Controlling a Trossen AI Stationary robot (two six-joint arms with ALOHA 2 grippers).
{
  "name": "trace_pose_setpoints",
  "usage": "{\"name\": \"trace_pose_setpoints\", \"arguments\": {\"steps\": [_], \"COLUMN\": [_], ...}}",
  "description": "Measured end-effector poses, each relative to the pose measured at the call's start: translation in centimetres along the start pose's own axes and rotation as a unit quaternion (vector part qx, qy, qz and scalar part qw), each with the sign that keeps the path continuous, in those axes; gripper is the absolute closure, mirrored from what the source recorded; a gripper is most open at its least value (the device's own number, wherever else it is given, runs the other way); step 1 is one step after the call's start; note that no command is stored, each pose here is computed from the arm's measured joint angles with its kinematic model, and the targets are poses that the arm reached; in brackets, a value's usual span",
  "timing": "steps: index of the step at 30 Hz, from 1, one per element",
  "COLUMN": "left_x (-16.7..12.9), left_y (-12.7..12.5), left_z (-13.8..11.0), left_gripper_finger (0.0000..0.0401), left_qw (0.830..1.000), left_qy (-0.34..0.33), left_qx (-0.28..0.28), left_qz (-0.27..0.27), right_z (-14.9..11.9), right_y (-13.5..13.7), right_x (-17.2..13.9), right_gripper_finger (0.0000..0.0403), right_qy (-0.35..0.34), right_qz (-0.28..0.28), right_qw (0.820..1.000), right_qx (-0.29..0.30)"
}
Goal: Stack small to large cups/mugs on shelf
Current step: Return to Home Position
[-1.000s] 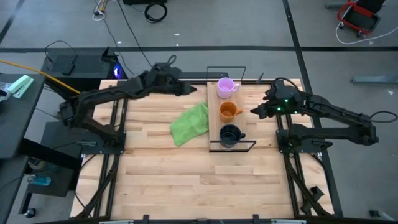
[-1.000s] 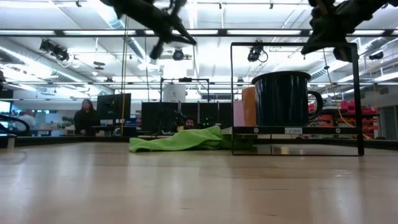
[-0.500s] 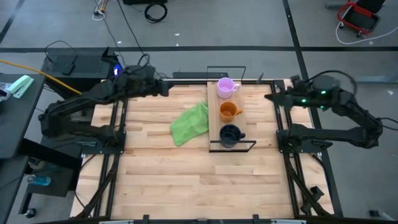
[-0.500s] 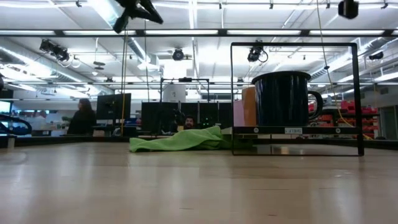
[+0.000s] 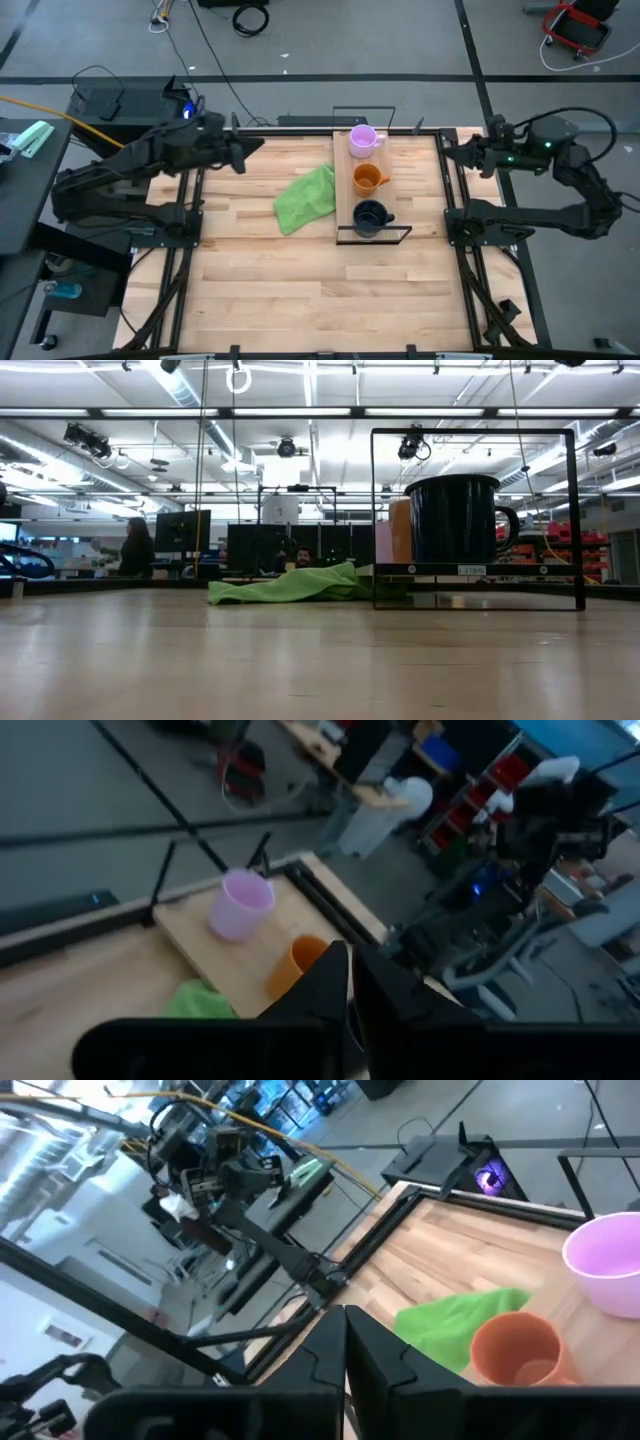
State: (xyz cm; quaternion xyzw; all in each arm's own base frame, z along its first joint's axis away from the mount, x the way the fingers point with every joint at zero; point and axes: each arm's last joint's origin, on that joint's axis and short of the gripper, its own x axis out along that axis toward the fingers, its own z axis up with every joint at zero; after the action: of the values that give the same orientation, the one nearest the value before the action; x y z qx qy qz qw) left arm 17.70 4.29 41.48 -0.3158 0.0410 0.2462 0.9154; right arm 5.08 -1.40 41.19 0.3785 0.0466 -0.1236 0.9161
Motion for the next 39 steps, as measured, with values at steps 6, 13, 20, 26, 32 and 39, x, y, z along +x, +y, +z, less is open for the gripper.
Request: {"name": "trace_pose_setpoints", "arguments": {"steps": [6, 13, 20, 26, 32, 39], "left_x": [-3.0, -5.9, -7.6, -8.1, -8.3, -9.3], "left_y": [-0.9, -1.8, -1.4, -0.6, -0.7, 1.6], "left_z": [0.0, -0.3, -0.6, -1.8, -3.4, -6.3], "left_gripper_finger": [0.0375, 0.0383, 0.0377, 0.0383, 0.0381, 0.0371], "left_qw": [0.998, 0.992, 0.99, 0.989, 0.99, 0.986], "left_qy": [-0.031, -0.059, -0.093, -0.08, -0.075, -0.124], "left_qx": [0.042, 0.097, 0.107, 0.102, 0.084, 0.056], "left_qz": [-0.027, -0.051, 0.013, 0.075, 0.08, 0.098], "right_z": [-0.2, -1.6, -2.6, -3.4, -5.3, -5.7], "right_y": [0.1, -0.8, -1.8, -2.8, -4.7, -4.7], "right_x": [-1.9, -2.6, -1.0, 0.1, 0.8, -1.2], "right_gripper_finger": [0.0391, 0.0391, 0.0391, 0.0391, 0.0391, 0.0391], "right_qy": [-0.045, -0.139, -0.177, -0.162, -0.168, -0.235], "right_qz": [0.03, 0.138, 0.239, 0.228, 0.214, 0.269], "right_qw": [0.999, 0.981, 0.954, 0.96, 0.962, 0.934], "right_qx": [-0.007, -0.018, -0.024, -0.021, -0.003, -0.021]}}
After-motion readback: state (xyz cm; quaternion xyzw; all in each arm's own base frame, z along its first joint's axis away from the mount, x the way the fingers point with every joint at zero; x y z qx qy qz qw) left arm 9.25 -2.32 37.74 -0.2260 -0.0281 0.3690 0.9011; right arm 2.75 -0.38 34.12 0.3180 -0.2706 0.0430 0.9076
